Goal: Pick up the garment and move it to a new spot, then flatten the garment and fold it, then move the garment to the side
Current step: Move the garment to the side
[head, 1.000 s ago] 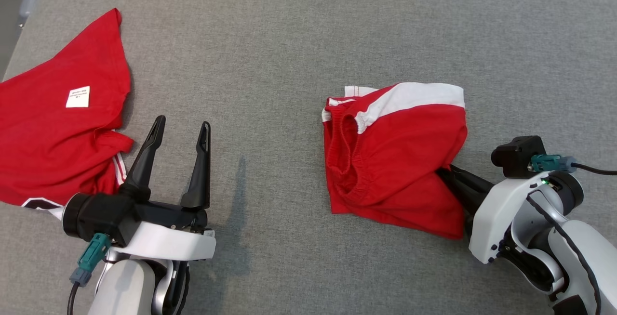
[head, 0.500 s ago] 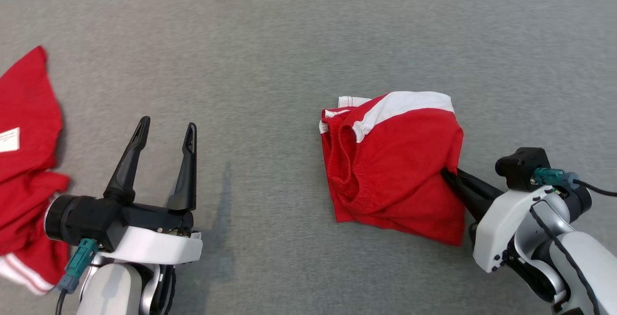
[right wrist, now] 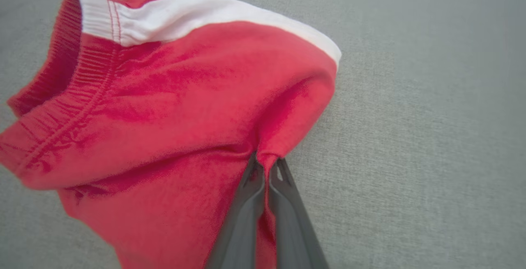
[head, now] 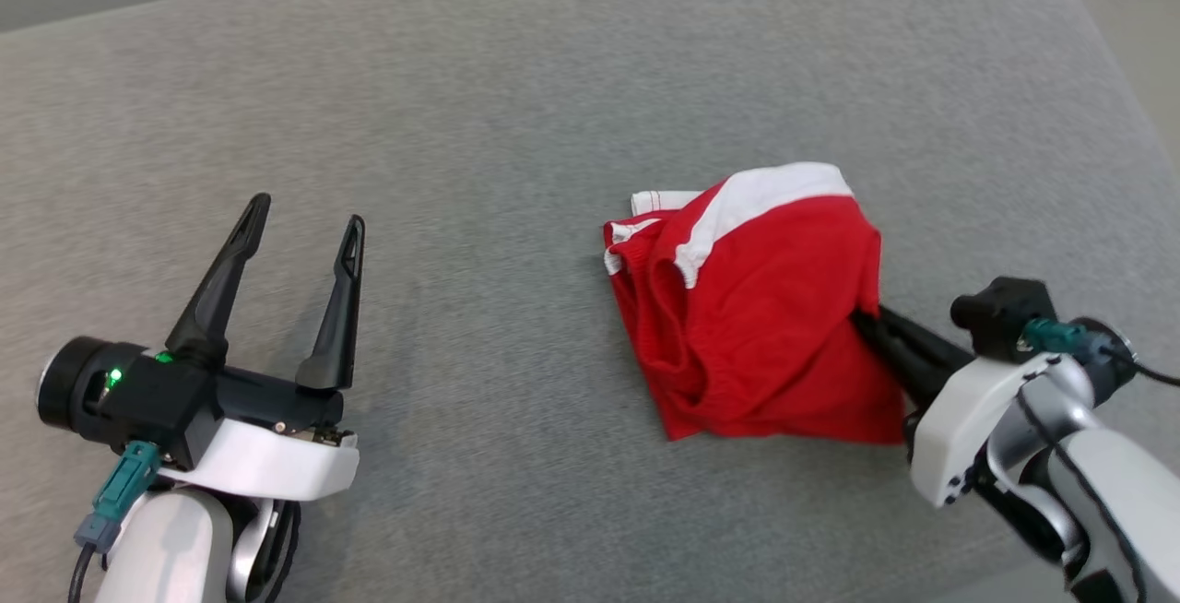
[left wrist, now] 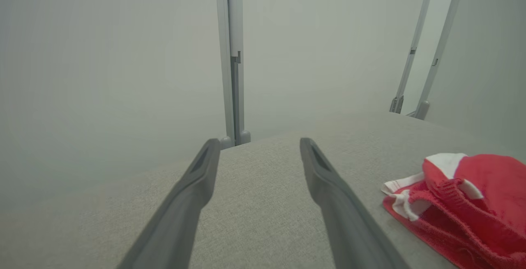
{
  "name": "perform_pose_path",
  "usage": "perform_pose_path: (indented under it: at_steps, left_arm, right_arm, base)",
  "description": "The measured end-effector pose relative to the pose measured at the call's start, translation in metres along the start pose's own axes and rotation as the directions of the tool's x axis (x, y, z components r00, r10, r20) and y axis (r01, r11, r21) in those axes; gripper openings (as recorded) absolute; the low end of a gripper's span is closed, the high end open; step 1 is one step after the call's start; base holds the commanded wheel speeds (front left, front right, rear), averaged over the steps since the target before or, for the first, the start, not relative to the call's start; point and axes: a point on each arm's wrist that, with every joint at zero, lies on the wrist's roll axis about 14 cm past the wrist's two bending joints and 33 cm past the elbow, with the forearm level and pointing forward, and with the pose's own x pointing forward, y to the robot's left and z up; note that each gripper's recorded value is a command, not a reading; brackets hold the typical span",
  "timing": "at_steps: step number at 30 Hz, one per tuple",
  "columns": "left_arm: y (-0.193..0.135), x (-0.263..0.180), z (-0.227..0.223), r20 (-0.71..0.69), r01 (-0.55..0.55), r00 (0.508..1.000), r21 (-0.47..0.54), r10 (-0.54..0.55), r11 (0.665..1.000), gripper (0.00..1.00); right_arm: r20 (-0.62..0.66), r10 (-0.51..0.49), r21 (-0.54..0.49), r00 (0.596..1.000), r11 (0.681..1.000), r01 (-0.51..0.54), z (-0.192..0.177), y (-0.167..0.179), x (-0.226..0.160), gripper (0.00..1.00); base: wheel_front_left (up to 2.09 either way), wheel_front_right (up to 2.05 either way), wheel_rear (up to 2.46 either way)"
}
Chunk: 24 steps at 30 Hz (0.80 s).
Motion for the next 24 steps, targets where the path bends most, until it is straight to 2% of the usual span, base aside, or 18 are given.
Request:
perform_pose_path:
  at_steps: [4, 8, 13, 17, 21, 24]
  left_arm:
    - [-0.021, 0.021, -0.004, 0.000, 0.093, 0.996, -0.007, -0.093, 0.996, 1.00]
    - [-0.039, 0.039, -0.014, -0.012, 0.174, 0.985, -0.016, -0.174, 0.985, 1.00]
    - [-0.056, 0.056, -0.028, -0.019, 0.253, 0.967, -0.029, -0.253, 0.967, 1.00]
    - [-0.065, 0.066, -0.038, -0.018, 0.290, 0.957, -0.048, -0.291, 0.956, 1.00]
    - [-0.069, 0.073, -0.046, -0.018, 0.310, 0.950, -0.063, -0.311, 0.949, 1.00]
    - [-0.070, 0.075, -0.052, -0.020, 0.321, 0.946, -0.070, -0.323, 0.945, 1.00]
  right_arm:
    - [-0.006, -0.100, -0.048, 0.995, 0.994, 0.099, -0.002, -0.041, -0.012, 0.00]
    - [-0.016, -0.199, -0.124, 0.980, 0.973, 0.195, 0.002, -0.091, -0.018, 0.00]
    - [-0.009, -0.308, -0.210, 0.951, 0.931, 0.300, 0.014, -0.148, -0.023, 0.00]
    - [0.003, -0.404, -0.264, 0.915, 0.882, 0.391, 0.027, -0.194, -0.029, 0.00]
    - [0.025, -0.461, -0.300, 0.887, 0.843, 0.447, 0.037, -0.222, -0.027, 0.00]
    - [-0.006, -0.479, -0.304, 0.878, 0.837, 0.455, 0.028, -0.230, -0.021, 0.00]
  base:
    - [0.00, 0.00, 0.00]
    - [0.00, 0.00, 0.00]
    - [0.00, 0.00, 0.00]
    - [0.00, 0.00, 0.00]
    - [0.00, 0.00, 0.00]
    - [0.00, 0.00, 0.00]
